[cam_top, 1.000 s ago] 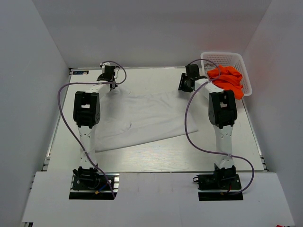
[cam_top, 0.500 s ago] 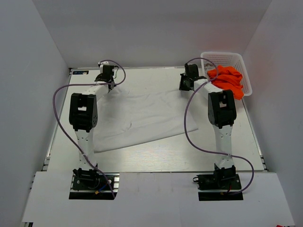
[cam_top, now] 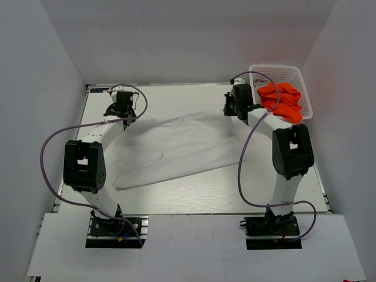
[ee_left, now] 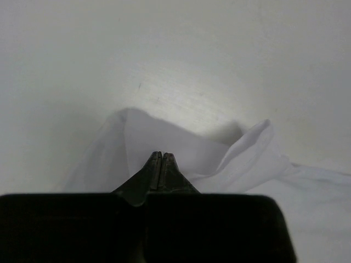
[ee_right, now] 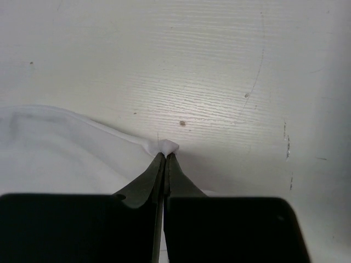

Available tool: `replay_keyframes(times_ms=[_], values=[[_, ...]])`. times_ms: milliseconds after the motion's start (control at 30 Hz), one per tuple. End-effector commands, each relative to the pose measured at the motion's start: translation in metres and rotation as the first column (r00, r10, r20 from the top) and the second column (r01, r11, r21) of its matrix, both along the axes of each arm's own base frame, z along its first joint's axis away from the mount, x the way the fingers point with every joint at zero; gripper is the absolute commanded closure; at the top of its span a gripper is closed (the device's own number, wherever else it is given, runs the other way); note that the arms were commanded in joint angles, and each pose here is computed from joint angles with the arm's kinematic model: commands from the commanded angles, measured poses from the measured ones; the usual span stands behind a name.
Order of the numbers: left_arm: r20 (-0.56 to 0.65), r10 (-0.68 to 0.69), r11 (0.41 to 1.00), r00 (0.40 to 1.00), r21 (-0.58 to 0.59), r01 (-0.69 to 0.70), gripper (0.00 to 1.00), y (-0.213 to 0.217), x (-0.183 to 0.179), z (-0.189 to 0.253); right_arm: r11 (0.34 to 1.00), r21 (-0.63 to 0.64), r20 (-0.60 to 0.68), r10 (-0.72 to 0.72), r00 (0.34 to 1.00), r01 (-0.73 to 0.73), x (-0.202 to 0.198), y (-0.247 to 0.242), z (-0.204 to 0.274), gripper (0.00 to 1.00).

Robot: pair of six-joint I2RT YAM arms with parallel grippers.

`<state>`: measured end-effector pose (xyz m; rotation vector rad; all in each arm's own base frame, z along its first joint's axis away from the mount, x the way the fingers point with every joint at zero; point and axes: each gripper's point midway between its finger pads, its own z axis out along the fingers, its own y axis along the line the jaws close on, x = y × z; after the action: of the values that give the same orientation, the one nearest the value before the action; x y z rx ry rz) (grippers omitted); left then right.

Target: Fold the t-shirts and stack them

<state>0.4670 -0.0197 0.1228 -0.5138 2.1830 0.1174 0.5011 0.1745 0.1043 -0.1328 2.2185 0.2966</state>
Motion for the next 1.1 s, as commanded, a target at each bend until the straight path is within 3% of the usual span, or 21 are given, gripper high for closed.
replay_keyframes(times_ms=[0, 33, 200, 467, 767, 867, 967, 1000, 1067], values=[[-0.052, 0.029, 0.995, 0.998, -0.090, -0.034, 1.00, -0.005, -0.045, -0.008, 1.000, 0.003, 0.074, 0.001, 0.997, -0.001, -0.004, -0.004, 0.020, 1.00], [-0.010, 0.029, 0.993, 1.000, -0.111, -0.030, 1.00, -0.006, -0.051, 0.006, 1.000, 0.003, 0.069, -0.008, 0.998, 0.008, -0.007, -0.007, 0.019, 1.00], [-0.016, 0.042, 0.978, 0.999, -0.202, -0.044, 1.00, -0.011, -0.102, -0.005, 0.999, -0.013, 0.075, -0.041, 0.996, 0.042, -0.024, -0.020, 0.022, 1.00], [-0.112, 0.017, 0.956, 0.994, -0.289, -0.049, 1.00, -0.021, -0.167, -0.035, 0.999, -0.007, 0.065, -0.039, 0.997, 0.039, -0.041, -0.024, 0.021, 1.00], [-0.122, -0.001, 0.920, 0.993, -0.390, -0.047, 1.00, -0.034, -0.200, -0.038, 0.998, -0.021, 0.036, -0.054, 0.998, 0.055, -0.055, -0.031, 0.010, 1.00], [-0.187, -0.052, 0.903, 0.981, -0.428, -0.034, 1.00, -0.044, -0.216, -0.055, 0.998, -0.027, 0.008, -0.061, 0.998, 0.061, -0.064, -0.034, 0.001, 1.00], [-0.289, -0.074, 0.886, 0.955, -0.459, -0.071, 0.99, -0.052, -0.241, -0.070, 0.988, 0.011, -0.105, -0.150, 0.983, 0.152, -0.083, -0.041, -0.015, 0.86], [-0.335, -0.086, 0.876, 0.938, -0.474, -0.089, 0.91, -0.055, -0.256, -0.074, 0.978, -0.015, -0.149, -0.207, 0.967, 0.207, -0.095, -0.050, -0.027, 0.76], [-0.367, -0.085, 0.872, 0.927, -0.477, -0.109, 0.17, -0.055, -0.268, -0.074, 0.962, -0.020, -0.168, -0.273, 0.947, 0.274, -0.113, -0.062, -0.033, 0.50]])
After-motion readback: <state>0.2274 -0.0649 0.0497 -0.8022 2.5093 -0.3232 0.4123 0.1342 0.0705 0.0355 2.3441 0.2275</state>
